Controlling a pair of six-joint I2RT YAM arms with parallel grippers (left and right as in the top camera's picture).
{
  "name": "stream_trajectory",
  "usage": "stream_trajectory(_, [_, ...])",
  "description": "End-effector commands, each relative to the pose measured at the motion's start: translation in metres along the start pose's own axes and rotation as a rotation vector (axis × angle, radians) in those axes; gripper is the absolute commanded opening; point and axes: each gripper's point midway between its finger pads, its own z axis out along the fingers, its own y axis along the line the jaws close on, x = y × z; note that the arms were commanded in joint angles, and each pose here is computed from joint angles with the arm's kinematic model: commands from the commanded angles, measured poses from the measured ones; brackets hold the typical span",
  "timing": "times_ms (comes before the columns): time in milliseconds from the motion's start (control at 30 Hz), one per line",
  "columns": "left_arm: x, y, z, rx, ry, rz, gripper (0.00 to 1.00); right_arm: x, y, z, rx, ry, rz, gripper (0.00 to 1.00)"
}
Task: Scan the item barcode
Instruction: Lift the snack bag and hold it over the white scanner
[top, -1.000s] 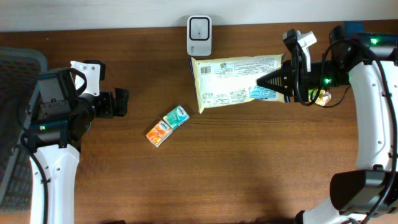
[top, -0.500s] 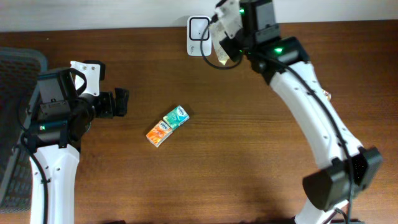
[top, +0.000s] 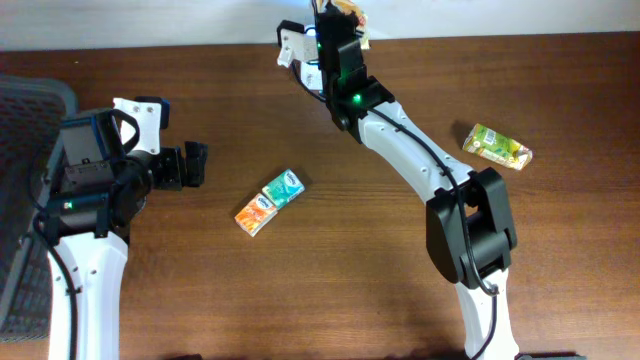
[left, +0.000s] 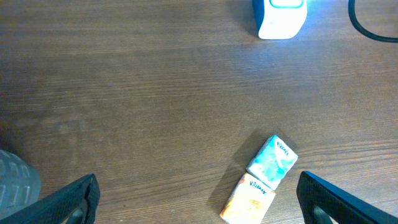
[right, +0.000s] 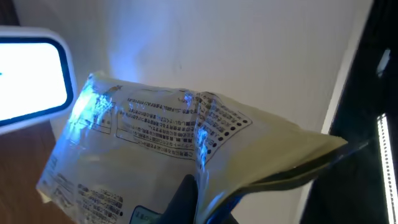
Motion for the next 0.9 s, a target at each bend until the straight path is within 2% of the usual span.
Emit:
stream_trajectory(0, [-0.004,-0.002,-0.003,0.01,-0.015,0.017,0.99,0.001,-0.013,-0.001,0.033,0.024,-0.08,0.04])
stream_trajectory(333, [-0.004,-0.002,-0.003,0.01,-0.015,0.018,0.99,-0.017,-0.002,-0.002,0.022,-0.006,-0.221,0.04])
stream_trajectory(467, [-0.004,-0.002,-0.003,0.01,-0.015,0.017,0.99,-0.018,-0.016,0.006,0.136,-0.004,-0.208,0.04])
stream_trajectory(867, [-0.004,-0.002,-0.003,0.01,-0.015,0.017,0.99,0.016,-0.018,0.018,0.13,0.057,-0.245,0.04])
